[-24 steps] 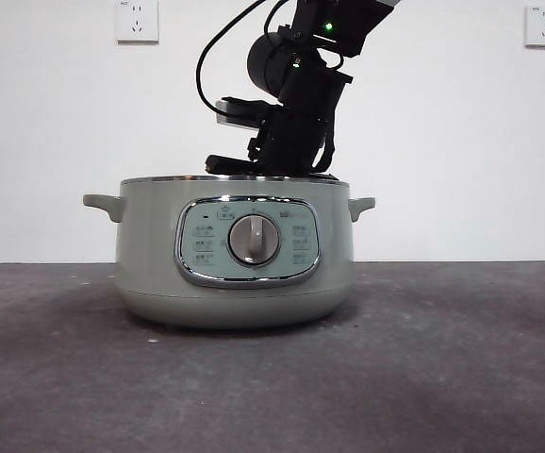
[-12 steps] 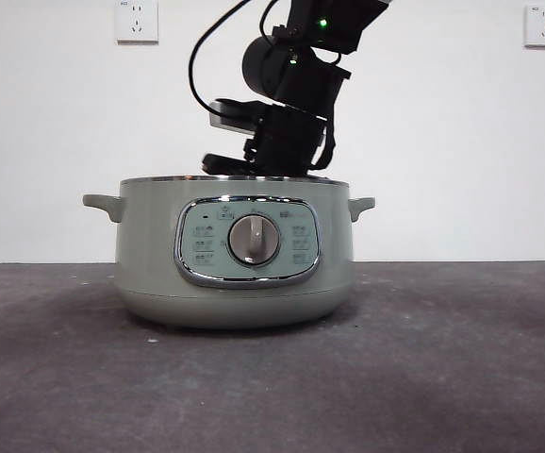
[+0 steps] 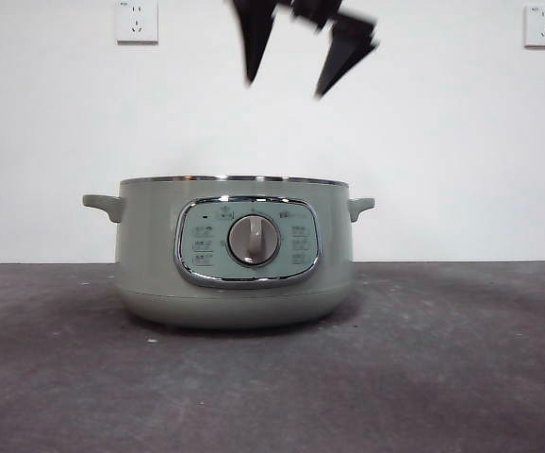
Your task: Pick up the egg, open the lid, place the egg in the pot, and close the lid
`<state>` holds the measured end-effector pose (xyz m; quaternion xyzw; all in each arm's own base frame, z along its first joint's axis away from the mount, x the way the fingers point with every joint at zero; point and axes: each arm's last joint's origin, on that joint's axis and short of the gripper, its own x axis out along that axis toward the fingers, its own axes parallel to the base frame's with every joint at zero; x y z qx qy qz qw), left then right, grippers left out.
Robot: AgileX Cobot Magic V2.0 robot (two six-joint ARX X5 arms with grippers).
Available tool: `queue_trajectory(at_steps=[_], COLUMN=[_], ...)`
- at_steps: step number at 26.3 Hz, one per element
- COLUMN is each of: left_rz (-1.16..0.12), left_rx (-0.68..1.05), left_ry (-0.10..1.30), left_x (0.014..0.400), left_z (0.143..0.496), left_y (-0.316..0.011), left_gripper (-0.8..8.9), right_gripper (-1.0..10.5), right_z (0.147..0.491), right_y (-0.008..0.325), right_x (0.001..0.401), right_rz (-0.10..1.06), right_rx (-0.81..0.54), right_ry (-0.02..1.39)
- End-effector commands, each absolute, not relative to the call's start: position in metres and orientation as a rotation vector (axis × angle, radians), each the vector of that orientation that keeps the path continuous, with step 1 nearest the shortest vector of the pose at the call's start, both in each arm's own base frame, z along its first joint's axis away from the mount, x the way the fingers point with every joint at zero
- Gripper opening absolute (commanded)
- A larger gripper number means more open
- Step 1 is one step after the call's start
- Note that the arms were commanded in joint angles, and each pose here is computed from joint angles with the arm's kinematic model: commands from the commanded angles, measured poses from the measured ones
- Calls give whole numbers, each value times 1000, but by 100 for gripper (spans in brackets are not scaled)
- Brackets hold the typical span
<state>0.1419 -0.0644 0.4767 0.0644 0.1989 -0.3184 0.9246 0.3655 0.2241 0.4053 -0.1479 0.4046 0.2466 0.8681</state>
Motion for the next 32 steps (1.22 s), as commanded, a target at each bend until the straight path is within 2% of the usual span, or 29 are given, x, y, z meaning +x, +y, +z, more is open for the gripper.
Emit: queue_trajectory(at_steps=[1, 2, 9, 15, 22, 32], left_rz=[-662, -663, -667, -668, -719, -734], left_rx=[143, 144, 159, 161, 163, 173], left_ry=[347, 352, 372, 396, 474, 505], left_x=[149, 153, 193, 231, 276, 321], left_z=[482, 481, 470, 455, 424, 389], left_y=[-67, -69, -85, -100, -120, -143], left_gripper=[-8, -8, -8, -8, -7, -6], right_gripper=[497, 497, 497, 497, 497, 497], right_z=[441, 459, 540, 565, 551, 490], right_y=[201, 187, 133, 106, 79, 51], right_x=[356, 347, 262, 204, 152, 97], right_rz=[474, 459, 448, 511, 514, 509], right_rx=[-226, -181, -118, -88, -127, -169], right_ry=[747, 699, 464, 395, 459, 609])
